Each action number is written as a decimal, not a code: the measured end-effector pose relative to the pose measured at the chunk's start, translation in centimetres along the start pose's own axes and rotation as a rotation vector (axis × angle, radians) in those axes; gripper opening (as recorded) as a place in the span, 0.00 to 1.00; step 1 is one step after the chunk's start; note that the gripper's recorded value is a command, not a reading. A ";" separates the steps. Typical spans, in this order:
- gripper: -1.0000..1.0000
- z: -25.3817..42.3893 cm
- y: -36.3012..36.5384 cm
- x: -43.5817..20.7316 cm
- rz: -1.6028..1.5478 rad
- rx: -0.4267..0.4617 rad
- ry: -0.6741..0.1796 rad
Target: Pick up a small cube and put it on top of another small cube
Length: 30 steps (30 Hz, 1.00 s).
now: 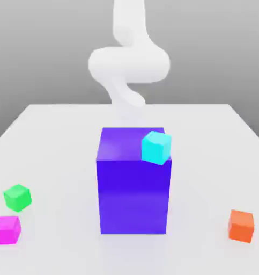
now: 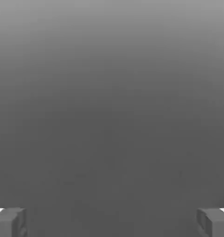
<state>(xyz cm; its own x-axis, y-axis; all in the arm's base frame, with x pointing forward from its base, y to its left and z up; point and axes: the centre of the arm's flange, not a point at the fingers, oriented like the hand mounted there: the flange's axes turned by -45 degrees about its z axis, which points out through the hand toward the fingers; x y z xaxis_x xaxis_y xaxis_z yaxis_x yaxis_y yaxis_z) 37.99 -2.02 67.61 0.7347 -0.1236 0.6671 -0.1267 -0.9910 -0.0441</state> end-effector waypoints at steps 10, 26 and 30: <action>0.50 18.4 11.0 -3.7 0.457 -0.220 -0.239; 0.50 37.1 29.0 -26.2 1.239 -0.517 -0.558; 0.50 40.7 30.0 -30.6 1.294 -0.535 -0.578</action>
<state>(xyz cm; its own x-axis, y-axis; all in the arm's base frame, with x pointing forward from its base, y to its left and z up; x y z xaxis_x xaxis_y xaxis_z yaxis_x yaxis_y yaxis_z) 38.85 -30.04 15.59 0.0680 -0.9977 0.0010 -0.9977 -0.0680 -0.0015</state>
